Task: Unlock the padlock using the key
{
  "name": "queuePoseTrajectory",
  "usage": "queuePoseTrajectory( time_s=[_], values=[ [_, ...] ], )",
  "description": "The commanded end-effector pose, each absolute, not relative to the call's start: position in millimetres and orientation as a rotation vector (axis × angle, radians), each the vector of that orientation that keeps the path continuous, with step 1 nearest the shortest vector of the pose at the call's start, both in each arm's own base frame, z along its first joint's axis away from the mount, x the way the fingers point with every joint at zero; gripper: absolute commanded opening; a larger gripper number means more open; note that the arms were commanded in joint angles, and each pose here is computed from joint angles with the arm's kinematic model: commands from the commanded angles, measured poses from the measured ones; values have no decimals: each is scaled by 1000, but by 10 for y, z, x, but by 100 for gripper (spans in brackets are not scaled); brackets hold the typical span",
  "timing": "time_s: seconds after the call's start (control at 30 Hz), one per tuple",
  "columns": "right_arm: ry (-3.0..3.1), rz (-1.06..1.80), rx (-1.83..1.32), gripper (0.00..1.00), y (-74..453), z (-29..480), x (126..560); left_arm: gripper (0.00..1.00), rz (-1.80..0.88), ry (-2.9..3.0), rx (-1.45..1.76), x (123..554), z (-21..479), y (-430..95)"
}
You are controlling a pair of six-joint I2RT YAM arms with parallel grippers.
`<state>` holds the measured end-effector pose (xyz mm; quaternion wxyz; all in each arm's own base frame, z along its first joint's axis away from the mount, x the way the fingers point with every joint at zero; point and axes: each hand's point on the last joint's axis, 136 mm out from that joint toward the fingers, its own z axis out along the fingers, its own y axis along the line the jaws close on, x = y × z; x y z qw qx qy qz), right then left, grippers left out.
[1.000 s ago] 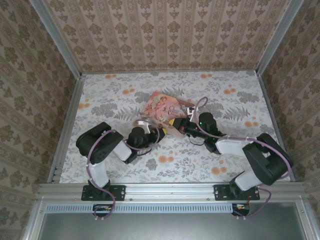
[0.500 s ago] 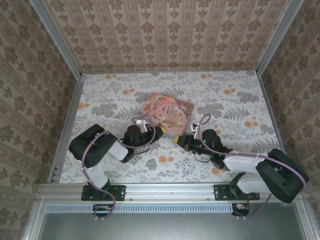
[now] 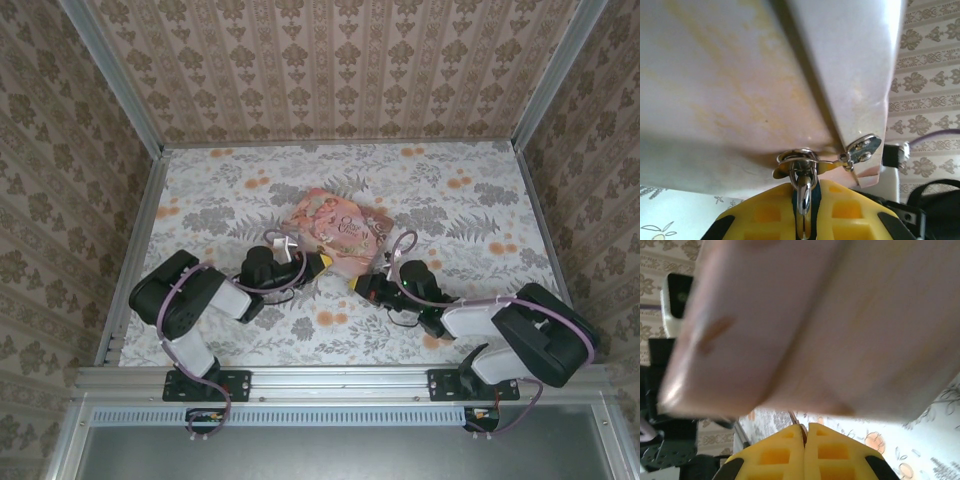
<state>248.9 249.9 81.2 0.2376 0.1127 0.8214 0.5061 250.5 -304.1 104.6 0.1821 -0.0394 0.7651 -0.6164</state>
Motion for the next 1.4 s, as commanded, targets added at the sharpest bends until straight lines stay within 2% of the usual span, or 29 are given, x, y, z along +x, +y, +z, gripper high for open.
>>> queuePoseTrajectory(
  time_s=[0.0, 0.23, 0.73, 1.1, 1.37],
  values=[
    [2179, 1398, 279, 0, 2511, 968, 2667, 0, -1851, 2084, 5, 2412, 1336, -3093],
    [2171, 1391, 296, 0, 2441, 984, 2799, 0, -1881, 2086, 5, 2412, 1372, -3108],
    [2120, 1490, 357, 0, 2642, 1199, 2525, 0, -1910, 2087, -93, 2480, 1410, -3110],
    [2037, 1428, 555, 0, 2616, 1206, 2592, 0, -1912, 2089, -146, 2499, 1408, -3088],
    [2029, 1429, 577, 0, 2678, 1214, 2633, 0, -1913, 2092, -147, 2497, 1406, -3088]
  ],
)
